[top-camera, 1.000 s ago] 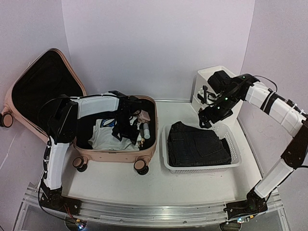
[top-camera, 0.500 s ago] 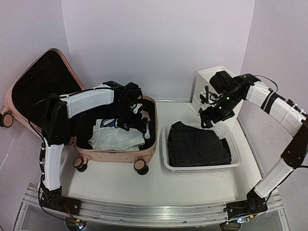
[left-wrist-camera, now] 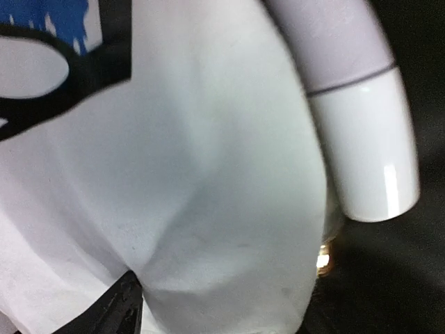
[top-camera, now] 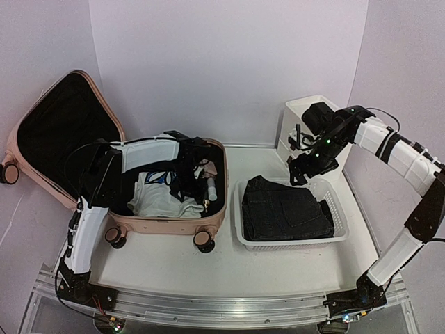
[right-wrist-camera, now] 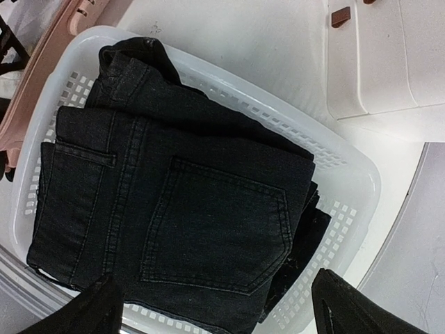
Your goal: Open, take out, and arrange the luggage
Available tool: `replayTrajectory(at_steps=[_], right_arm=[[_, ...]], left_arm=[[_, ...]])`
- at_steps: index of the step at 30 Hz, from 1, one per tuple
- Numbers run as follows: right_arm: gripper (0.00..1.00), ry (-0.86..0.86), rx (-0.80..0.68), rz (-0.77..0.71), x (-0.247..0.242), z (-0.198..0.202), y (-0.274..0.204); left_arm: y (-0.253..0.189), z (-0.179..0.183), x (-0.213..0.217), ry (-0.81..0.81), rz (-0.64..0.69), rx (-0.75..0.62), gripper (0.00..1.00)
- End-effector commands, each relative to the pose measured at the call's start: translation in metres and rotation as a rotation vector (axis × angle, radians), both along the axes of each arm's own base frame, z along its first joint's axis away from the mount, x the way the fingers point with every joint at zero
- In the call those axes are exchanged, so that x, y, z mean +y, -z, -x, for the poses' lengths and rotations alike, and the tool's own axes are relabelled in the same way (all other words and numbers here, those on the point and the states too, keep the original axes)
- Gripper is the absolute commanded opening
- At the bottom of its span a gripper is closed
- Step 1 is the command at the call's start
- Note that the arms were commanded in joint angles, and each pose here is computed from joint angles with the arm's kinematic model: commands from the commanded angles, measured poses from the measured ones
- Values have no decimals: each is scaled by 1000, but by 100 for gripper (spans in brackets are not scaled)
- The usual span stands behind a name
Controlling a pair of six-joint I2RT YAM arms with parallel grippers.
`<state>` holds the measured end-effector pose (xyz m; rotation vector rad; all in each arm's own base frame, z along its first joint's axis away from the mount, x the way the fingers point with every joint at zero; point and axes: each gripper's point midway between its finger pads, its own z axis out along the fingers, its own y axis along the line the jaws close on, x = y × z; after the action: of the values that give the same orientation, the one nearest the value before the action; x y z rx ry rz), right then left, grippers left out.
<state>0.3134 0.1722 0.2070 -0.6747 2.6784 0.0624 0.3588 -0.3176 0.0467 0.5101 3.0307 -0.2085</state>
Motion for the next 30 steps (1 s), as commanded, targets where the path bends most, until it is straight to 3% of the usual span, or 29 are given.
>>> replayTrajectory(at_steps=[1, 5, 7, 15, 21, 26, 30], right_arm=[[95, 9, -25, -24, 3, -6, -11], [95, 8, -22, -24, 3, -7, -10], [95, 11, -23, -25, 3, -7, -11], [96, 17, -19, -24, 1, -8, -10], [96, 21, -16, -27, 2, -11, -10], [96, 38, -12, -31, 3, -12, -9], [96, 45, -17, -40, 4, -13, -13]], left_arm=[[-10, 19, 25, 2, -73, 24, 68], [-3, 23, 32, 25, -102, 37, 67], [0, 20, 30, 21, -103, 37, 76], [6, 12, 14, -8, -60, 54, 94], [20, 7, 16, -19, -98, 54, 95], [29, 3, 31, -40, -188, 36, 84], [22, 2, 43, -37, -232, 5, 63]])
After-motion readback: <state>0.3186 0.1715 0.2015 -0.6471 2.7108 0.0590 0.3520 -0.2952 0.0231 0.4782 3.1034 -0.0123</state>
